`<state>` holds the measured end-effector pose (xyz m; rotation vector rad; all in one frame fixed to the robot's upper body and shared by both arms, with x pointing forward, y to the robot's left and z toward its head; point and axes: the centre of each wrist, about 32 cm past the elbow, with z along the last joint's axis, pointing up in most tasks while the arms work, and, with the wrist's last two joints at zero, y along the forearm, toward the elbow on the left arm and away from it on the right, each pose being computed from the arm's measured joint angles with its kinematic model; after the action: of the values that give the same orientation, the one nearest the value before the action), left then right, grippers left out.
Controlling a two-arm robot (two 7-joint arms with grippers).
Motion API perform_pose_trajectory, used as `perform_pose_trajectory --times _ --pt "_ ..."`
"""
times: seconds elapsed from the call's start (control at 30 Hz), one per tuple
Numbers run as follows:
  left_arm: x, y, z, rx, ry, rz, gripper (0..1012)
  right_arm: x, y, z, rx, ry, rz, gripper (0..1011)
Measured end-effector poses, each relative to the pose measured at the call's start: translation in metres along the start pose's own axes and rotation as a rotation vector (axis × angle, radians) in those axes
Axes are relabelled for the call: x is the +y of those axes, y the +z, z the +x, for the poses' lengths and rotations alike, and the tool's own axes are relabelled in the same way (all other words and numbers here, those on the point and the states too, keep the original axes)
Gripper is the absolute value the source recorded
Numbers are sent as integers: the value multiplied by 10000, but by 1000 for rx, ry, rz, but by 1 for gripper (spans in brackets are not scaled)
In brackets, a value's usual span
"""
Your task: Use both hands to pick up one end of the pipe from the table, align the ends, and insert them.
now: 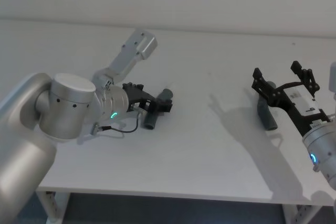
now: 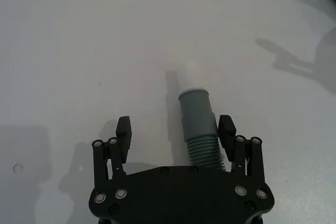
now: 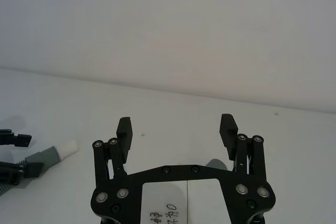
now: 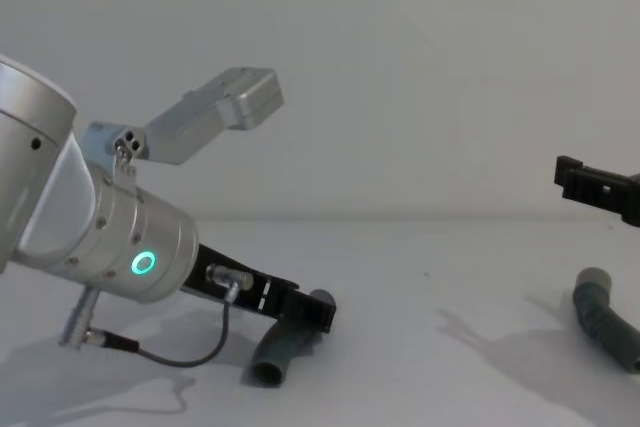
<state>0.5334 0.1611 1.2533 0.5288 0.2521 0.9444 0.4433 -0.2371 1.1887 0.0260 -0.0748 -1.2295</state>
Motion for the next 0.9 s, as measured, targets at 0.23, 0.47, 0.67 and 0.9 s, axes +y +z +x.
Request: perform_pose_trajectory --times 0.23,0.47,0.67,0.9 --pt "-46 5 11 3 -11 -3 1001 0 0 0 0 0 0 998" --pt "-91 1 18 10 -23 -10 965 0 0 0 0 0 0 998" --pt "-115 1 23 14 -30 -14 822 0 0 0 0 0 0 998" --pt "-130 0 26 17 -35 -16 639 0 0 0 0 0 0 998"
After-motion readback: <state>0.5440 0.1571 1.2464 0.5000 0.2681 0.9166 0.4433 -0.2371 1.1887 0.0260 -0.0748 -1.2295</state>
